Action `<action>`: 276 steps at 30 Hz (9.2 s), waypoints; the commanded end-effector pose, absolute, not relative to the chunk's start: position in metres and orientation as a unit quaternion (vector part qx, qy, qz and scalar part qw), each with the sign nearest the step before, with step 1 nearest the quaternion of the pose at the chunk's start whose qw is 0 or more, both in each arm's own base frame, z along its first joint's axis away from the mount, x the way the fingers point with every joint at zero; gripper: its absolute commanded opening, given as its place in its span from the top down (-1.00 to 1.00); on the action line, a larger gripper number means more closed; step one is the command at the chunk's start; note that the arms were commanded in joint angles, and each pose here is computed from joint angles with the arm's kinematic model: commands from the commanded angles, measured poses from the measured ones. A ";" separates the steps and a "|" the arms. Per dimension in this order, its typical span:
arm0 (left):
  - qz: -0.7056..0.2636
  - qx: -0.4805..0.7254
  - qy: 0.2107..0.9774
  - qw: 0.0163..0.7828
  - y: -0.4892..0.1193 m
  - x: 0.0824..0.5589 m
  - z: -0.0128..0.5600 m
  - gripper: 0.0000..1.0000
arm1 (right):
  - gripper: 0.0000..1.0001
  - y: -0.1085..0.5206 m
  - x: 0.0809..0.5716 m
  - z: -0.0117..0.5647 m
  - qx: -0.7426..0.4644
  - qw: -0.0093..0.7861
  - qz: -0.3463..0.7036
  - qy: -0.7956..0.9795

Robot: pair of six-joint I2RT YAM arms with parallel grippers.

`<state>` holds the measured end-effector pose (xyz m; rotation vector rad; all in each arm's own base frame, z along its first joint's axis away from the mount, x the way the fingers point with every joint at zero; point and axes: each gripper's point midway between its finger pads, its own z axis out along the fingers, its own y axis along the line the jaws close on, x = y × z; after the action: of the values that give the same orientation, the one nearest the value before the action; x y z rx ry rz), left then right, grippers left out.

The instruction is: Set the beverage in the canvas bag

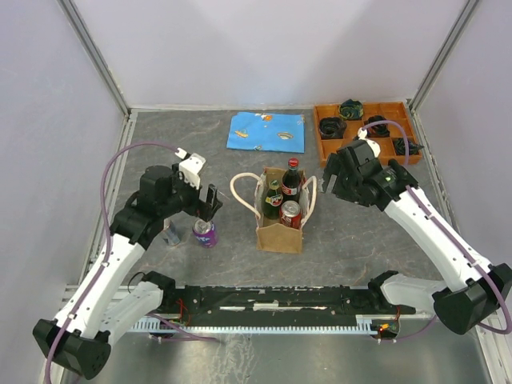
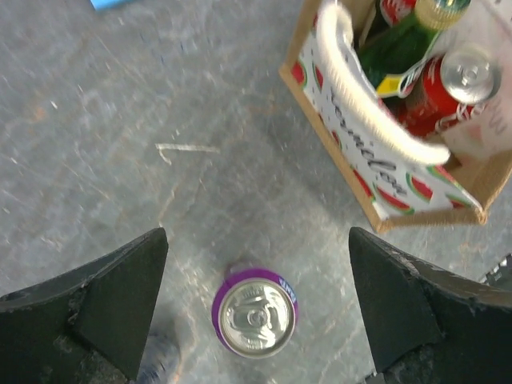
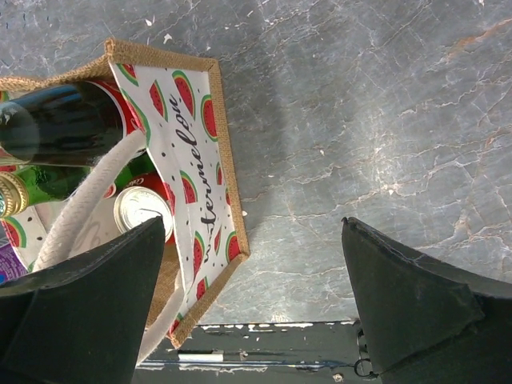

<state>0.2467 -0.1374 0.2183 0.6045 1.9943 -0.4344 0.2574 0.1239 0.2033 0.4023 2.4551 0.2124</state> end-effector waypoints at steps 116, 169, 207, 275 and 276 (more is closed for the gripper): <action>-0.019 0.283 0.873 0.397 -0.083 0.328 0.296 0.95 | -0.99 0.134 0.262 0.202 0.159 0.325 0.117 0.925; -0.246 0.528 0.751 0.312 -0.303 0.225 0.218 0.95 | -0.99 0.113 0.247 0.207 0.171 0.332 0.097 0.922; -0.179 0.552 0.783 0.225 -0.301 0.223 0.107 0.74 | -0.99 0.097 0.238 0.211 0.178 0.340 0.076 0.920; -0.011 0.344 0.929 0.136 0.023 0.206 0.116 -0.96 | -0.99 0.121 0.249 0.191 0.164 0.311 0.112 0.929; -0.010 0.344 0.929 0.133 0.024 0.207 0.114 -0.93 | -0.99 0.121 0.249 0.191 0.165 0.311 0.112 0.929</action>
<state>0.1888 0.0207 0.1175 0.9830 2.7501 -0.0677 0.2472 0.1231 0.1832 0.4202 2.4901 0.2792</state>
